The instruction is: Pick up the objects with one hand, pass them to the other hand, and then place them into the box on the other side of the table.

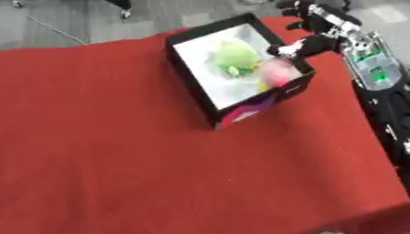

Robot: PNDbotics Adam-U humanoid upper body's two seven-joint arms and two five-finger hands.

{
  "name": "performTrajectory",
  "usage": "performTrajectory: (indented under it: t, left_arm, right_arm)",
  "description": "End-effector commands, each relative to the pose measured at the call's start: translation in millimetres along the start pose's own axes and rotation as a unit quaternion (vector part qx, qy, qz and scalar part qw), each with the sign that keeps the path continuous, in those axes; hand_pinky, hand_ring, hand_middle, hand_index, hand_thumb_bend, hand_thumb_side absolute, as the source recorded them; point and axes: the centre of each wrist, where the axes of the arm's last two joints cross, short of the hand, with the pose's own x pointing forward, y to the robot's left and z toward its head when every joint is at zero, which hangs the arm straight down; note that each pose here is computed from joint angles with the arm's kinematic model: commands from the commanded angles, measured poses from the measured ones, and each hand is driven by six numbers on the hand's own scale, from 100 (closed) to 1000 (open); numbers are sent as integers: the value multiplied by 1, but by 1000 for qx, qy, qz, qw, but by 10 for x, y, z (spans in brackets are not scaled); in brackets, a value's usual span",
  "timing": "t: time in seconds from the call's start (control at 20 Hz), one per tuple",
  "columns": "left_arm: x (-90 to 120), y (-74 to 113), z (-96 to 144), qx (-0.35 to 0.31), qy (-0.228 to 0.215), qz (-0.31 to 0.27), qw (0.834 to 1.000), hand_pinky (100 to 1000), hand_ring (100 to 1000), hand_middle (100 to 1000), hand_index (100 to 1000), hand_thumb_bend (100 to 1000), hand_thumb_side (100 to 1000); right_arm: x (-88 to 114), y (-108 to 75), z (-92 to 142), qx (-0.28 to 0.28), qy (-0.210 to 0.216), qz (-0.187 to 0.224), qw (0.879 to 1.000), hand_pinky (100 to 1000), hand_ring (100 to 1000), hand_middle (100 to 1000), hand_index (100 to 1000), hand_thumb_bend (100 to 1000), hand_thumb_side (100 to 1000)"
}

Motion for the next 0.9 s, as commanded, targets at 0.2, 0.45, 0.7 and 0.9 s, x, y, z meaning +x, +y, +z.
performTrajectory:
  t: [0.2, 0.45, 0.7, 0.9]
  left_arm:
    - [95, 95, -52, 6, -16, -11, 1000, 1000, 675, 588, 798, 503, 489]
    - [116, 130, -19, -6, -21, -15, 1000, 1000, 679, 592, 808, 444, 527]
    - [117, 221, 80, -10, -18, -3, 1000, 1000, 683, 600, 812, 359, 777]
    - [56, 249, 198, -10, 17, 33, 999, 1000, 720, 640, 847, 405, 696]
  right_arm:
    - [55, -241, 64, -44, -4, 18, 999, 884, 1000, 1000, 911, 534, 131]
    - [236, -311, 175, -184, -60, -12, 981, 892, 997, 1000, 937, 100, 416]
    - [349, -275, 384, -232, -136, -99, 958, 901, 1000, 1000, 973, 100, 288]
    - [298, -148, 585, -251, -156, -176, 939, 885, 1000, 1000, 964, 272, 100]
